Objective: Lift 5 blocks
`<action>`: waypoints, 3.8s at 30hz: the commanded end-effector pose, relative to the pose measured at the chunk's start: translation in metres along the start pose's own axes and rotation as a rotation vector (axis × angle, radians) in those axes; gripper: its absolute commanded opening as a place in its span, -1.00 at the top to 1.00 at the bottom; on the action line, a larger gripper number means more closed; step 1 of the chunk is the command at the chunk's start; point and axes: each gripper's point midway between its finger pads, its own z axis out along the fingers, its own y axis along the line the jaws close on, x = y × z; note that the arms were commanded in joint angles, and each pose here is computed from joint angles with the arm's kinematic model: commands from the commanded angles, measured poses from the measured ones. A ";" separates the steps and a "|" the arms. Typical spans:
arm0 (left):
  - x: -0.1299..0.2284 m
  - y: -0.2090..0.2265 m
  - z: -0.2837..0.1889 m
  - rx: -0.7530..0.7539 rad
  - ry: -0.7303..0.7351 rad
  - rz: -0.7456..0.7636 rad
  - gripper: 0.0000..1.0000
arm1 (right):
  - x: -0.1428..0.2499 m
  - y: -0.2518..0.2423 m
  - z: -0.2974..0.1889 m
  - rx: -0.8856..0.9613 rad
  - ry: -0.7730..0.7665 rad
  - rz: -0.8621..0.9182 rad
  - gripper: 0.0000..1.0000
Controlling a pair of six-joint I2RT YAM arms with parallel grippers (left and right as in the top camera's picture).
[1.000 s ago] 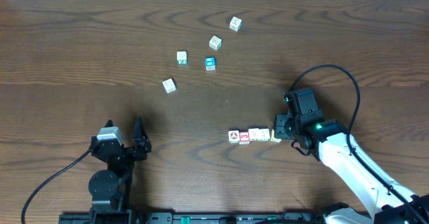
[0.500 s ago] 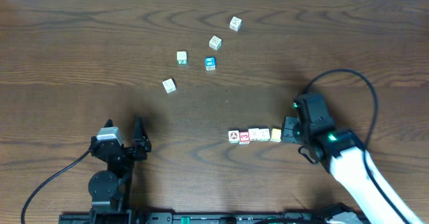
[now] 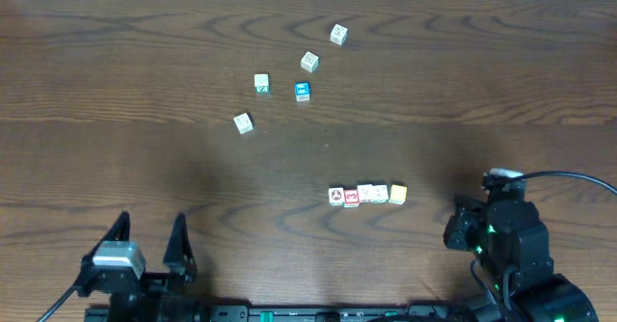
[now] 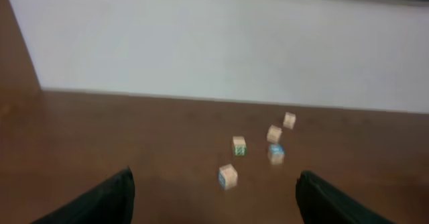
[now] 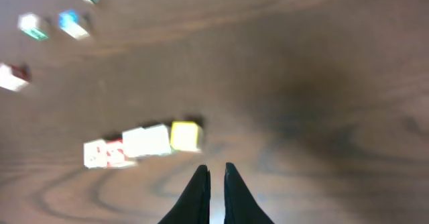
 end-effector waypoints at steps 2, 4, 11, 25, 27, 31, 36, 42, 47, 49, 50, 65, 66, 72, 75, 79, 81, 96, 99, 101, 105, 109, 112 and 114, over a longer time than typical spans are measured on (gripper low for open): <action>0.038 0.007 0.011 -0.038 0.145 -0.152 -0.55 | 0.009 -0.014 0.009 0.094 0.063 0.072 0.92; 0.052 0.009 0.020 -0.048 0.195 -0.166 -0.55 | 0.012 -0.015 0.016 0.117 0.094 0.074 0.93; 0.015 -0.001 0.010 -0.006 0.126 -0.135 -0.55 | 0.019 -0.017 0.028 0.156 0.160 0.059 0.97; -0.017 0.003 -0.017 -0.055 0.124 -0.023 -0.55 | 0.015 -0.022 0.030 0.192 0.141 0.050 0.83; 0.008 -0.003 0.011 -0.003 0.219 -0.073 -0.55 | 0.018 -0.023 0.033 0.202 0.165 0.046 0.81; 0.034 -0.009 0.058 0.051 0.322 -0.145 -0.55 | 0.026 -0.025 0.047 0.243 0.227 0.034 0.85; 0.066 -0.007 0.094 0.058 0.500 -0.104 -0.55 | 0.035 -0.023 0.071 0.278 0.304 0.018 0.98; 0.092 -0.020 0.109 0.142 0.631 -0.036 -0.55 | 0.045 -0.030 0.083 0.303 0.335 0.023 0.97; 0.094 -0.018 0.111 0.134 0.615 -0.026 -0.55 | 0.071 -0.036 0.098 0.253 0.387 0.095 0.98; 0.107 -0.012 0.112 0.100 0.639 -0.039 -0.55 | 0.079 -0.029 0.103 0.196 0.408 0.095 0.98; 0.114 -0.009 0.113 0.084 0.647 -0.050 -0.55 | 0.081 -0.028 0.104 0.187 0.409 0.089 0.98; 0.160 -0.022 0.112 0.184 0.621 -0.118 -0.55 | 0.072 -0.020 0.107 0.141 0.373 0.080 0.98; 0.165 -0.026 0.110 0.210 0.630 -0.128 -0.55 | 0.071 -0.018 0.107 0.132 0.372 0.081 0.98; 0.188 -0.045 0.098 0.326 0.711 -0.193 -0.55 | 0.071 -0.015 0.108 0.117 0.374 0.084 0.98; 0.179 -0.055 0.100 0.388 0.677 -0.202 0.02 | 0.071 -0.015 0.108 0.117 0.374 0.085 0.98; 0.174 -0.052 0.106 0.368 0.643 -0.184 0.85 | 0.072 -0.016 0.108 0.118 0.376 0.084 0.97; 0.175 -0.045 0.109 0.327 0.643 -0.173 0.85 | 0.071 -0.015 0.108 0.117 0.373 0.085 0.97; 0.224 -0.036 0.138 0.244 0.834 -0.301 0.86 | 0.087 -0.012 0.116 0.105 0.446 0.127 0.98; 0.235 -0.038 0.139 0.235 0.885 -0.360 0.86 | 0.094 -0.013 0.123 0.118 0.479 0.130 0.98; 0.240 -0.040 0.140 0.232 0.904 -0.379 0.86 | 0.096 -0.011 0.129 0.109 0.492 0.132 0.98; 0.240 -0.046 0.144 0.255 0.897 -0.367 0.86 | 0.098 -0.004 0.143 0.077 0.506 0.128 0.98; 0.236 -0.051 0.147 0.275 0.875 -0.354 0.85 | 0.103 -0.003 0.157 0.075 0.518 0.126 0.98; 0.237 -0.049 0.148 0.256 0.874 -0.357 0.85 | 0.105 -0.002 0.166 0.060 0.523 0.094 0.98; 0.237 -0.049 0.148 0.256 0.873 -0.357 0.86 | 0.106 0.001 0.170 0.040 0.524 0.075 0.98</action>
